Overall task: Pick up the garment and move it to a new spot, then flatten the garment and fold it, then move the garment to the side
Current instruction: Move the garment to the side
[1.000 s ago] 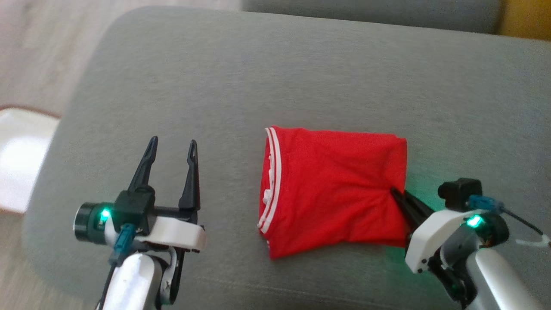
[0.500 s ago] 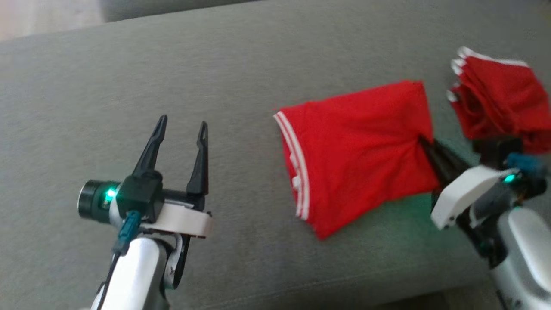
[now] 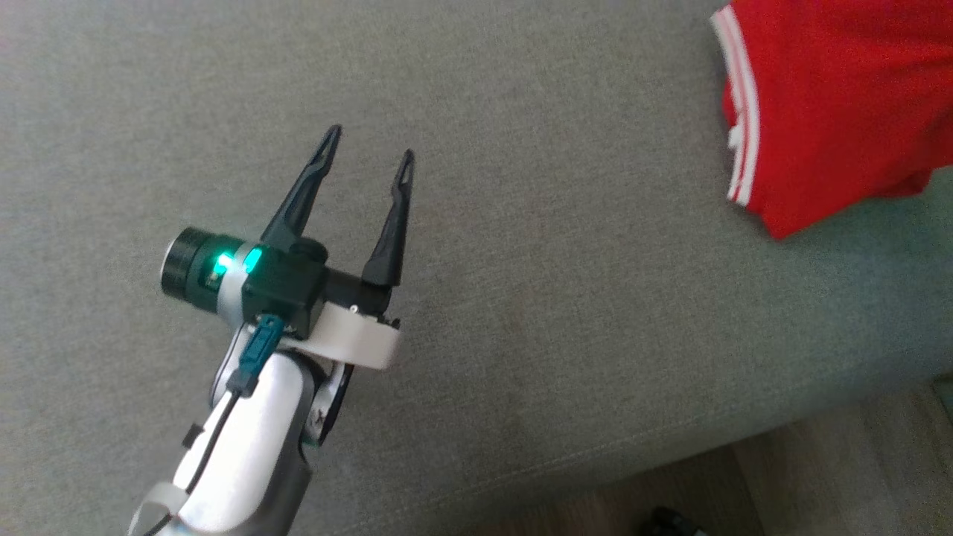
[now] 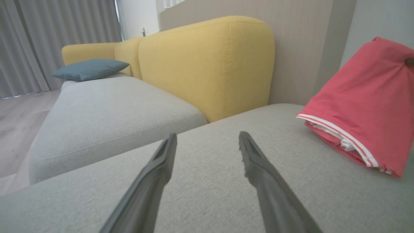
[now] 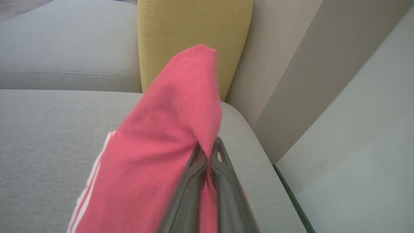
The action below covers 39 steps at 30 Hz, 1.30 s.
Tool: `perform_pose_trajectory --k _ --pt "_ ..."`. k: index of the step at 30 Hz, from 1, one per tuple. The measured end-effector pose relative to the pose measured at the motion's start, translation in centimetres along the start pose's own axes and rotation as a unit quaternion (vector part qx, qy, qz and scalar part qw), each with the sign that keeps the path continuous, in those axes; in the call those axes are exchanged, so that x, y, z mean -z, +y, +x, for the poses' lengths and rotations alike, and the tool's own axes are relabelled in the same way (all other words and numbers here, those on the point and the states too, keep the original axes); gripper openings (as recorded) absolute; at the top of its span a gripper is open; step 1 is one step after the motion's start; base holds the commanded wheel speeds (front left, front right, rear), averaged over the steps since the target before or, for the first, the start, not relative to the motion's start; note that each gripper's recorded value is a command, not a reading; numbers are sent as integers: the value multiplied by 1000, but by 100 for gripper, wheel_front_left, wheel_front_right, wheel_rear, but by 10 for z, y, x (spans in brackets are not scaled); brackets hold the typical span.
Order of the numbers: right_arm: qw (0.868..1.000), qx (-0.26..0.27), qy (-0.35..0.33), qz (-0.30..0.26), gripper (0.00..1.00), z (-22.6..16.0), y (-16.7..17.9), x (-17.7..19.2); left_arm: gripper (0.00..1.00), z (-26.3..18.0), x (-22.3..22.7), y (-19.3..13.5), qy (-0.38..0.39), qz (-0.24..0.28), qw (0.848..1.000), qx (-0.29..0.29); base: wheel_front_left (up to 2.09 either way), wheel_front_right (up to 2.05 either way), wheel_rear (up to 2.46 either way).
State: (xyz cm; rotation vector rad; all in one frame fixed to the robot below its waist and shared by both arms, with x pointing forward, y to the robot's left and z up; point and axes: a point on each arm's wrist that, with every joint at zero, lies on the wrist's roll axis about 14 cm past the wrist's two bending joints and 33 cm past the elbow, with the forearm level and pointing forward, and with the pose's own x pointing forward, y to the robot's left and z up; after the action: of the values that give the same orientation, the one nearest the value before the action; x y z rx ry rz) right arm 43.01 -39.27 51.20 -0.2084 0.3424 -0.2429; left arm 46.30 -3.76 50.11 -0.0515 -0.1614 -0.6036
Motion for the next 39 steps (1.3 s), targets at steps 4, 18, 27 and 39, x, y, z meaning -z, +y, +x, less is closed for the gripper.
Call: perform_pose_trajectory --k 4,18,27,39 --pt "999 27 17 -3 0 5 -18 9 100 8 10 -1 3 -4 1000 7 0 0 0" --pt "994 48 95 -30 0 42 -19 61 100 30 33 -1 3 -14 999 32 0 0 0" --pt "986 87 130 -54 100 58 -27 95 100 29 47 -5 15 -19 999 43 0 0 0" --pt "997 62 -44 -2 100 38 6 40 100 19 21 -5 7 -13 1000 25 0 0 0"
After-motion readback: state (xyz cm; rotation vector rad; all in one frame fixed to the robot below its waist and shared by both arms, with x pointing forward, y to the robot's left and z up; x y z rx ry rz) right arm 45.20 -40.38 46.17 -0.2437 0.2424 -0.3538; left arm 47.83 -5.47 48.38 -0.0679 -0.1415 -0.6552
